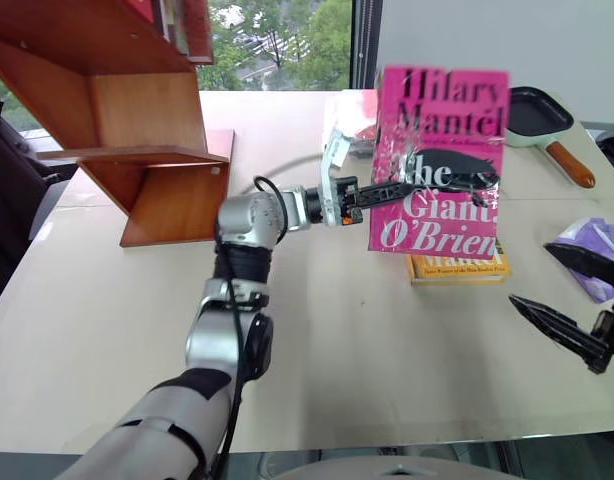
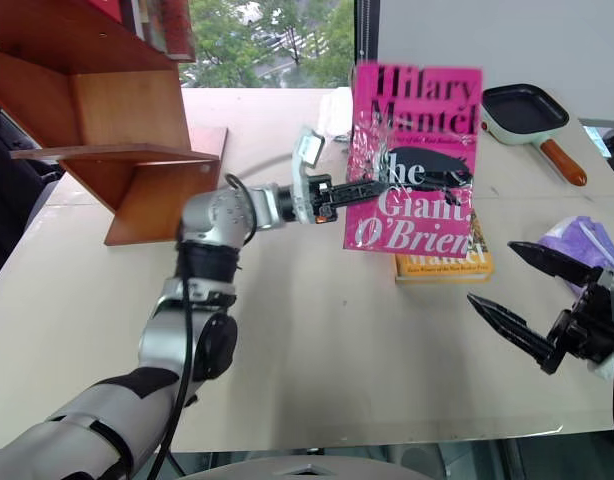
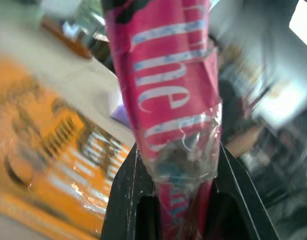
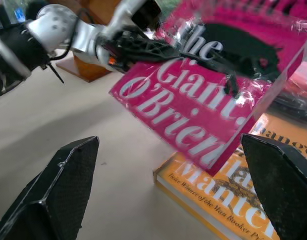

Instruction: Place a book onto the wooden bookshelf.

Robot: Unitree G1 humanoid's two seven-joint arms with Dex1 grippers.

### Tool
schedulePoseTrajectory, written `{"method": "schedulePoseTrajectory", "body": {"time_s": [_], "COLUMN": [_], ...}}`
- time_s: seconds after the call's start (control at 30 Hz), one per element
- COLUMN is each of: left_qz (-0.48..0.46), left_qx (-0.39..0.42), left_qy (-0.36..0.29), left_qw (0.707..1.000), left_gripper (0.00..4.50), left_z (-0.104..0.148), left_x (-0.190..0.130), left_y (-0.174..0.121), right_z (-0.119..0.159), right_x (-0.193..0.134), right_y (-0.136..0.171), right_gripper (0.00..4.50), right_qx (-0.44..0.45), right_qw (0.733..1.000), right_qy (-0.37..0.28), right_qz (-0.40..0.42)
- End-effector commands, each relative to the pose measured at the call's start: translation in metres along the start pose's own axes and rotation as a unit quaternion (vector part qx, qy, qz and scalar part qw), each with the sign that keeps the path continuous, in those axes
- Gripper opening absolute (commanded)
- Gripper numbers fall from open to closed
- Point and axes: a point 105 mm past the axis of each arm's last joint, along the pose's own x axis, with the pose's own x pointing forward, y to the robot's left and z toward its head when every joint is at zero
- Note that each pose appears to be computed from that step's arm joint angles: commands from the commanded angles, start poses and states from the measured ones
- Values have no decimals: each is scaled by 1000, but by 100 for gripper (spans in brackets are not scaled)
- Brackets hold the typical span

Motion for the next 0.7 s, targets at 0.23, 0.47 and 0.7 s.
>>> {"method": "schedulePoseTrajectory", "body": {"time_s": [0.23,0.47,0.7], "left_qz": [160,297,371], "left_qx": [659,760,727], "left_qy": [64,200,327], "left_qw": [732,542,477], "left_gripper": [27,27,27], "left_z": [96,129,135], "left_x": [-42,-112,-180], "left_y": [-50,-36,-38], "right_z": [21,30,45], "right_x": [31,41,62], "right_y": [-45,-47,-49], "right_gripper": [450,450,450], "right_qx": [65,74,64], "right_qw": [987,969,951], "right_qy": [-108,-123,-159], "right_qz": [99,202,258]}}
